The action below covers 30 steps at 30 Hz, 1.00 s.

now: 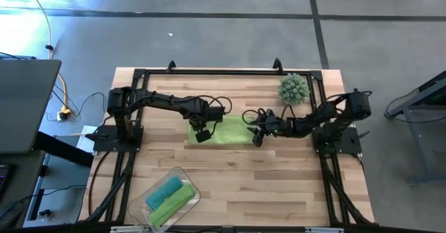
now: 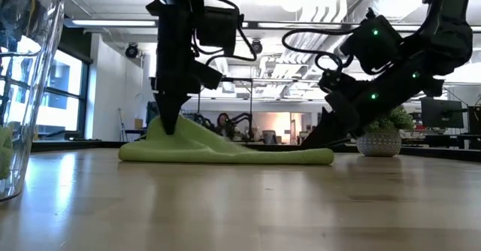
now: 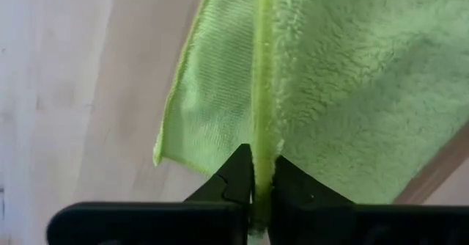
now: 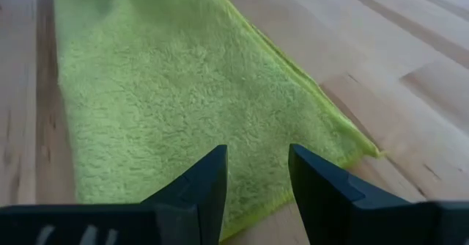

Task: Roll microfiber towels into tight, uniform cylinder then place into a basket
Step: Roll the light green microfiber cloth

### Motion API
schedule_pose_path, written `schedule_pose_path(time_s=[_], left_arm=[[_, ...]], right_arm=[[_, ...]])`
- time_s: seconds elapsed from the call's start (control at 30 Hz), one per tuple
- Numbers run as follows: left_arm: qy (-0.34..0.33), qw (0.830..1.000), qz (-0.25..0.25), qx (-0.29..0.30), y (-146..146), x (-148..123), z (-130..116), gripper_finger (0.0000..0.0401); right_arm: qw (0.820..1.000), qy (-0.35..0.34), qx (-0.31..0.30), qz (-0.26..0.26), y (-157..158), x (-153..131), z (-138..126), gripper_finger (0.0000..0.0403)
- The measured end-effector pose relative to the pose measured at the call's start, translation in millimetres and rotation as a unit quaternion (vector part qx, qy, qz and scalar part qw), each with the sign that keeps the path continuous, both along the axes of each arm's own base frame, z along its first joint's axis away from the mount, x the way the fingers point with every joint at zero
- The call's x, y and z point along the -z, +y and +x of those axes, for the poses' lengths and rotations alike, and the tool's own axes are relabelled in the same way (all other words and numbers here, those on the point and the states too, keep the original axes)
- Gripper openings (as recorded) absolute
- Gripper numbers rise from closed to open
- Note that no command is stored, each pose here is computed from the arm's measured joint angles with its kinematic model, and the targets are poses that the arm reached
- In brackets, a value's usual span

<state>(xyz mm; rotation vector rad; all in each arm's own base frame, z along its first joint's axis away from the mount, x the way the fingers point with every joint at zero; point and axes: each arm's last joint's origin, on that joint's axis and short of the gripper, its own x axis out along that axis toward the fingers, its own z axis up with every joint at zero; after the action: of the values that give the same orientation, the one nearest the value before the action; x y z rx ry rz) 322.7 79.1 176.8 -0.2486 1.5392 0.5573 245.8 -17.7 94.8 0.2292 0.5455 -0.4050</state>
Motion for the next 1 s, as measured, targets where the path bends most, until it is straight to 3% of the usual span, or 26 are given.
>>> schedule_pose_path(time_s=[0.3,0.5,0.73,1.0], left_arm=[[-0.001,1.000,0.001,-0.005,0.0,0.1,0.0,0.0082],[0.054,0.998,0.029,-0.022,-3.5,-1.4,-9.4,0.0129],[0.037,0.997,-0.062,-0.024,-21.3,-0.5,-6.2,0.0135],[-0.001,0.999,-0.048,0.021,-45.0,6.6,3.1,0.0129]], right_arm=[[1.000,0.006,0.005,-0.004,-0.4,9.0,1.6,0.0138],[1.000,-0.003,0.004,-0.006,-0.5,5.8,2.2,0.0138],[0.998,-0.052,-0.014,0.018,6.1,-2.9,6.9,0.0138],[0.998,-0.005,-0.030,0.051,24.5,1.6,12.6,0.0138]])
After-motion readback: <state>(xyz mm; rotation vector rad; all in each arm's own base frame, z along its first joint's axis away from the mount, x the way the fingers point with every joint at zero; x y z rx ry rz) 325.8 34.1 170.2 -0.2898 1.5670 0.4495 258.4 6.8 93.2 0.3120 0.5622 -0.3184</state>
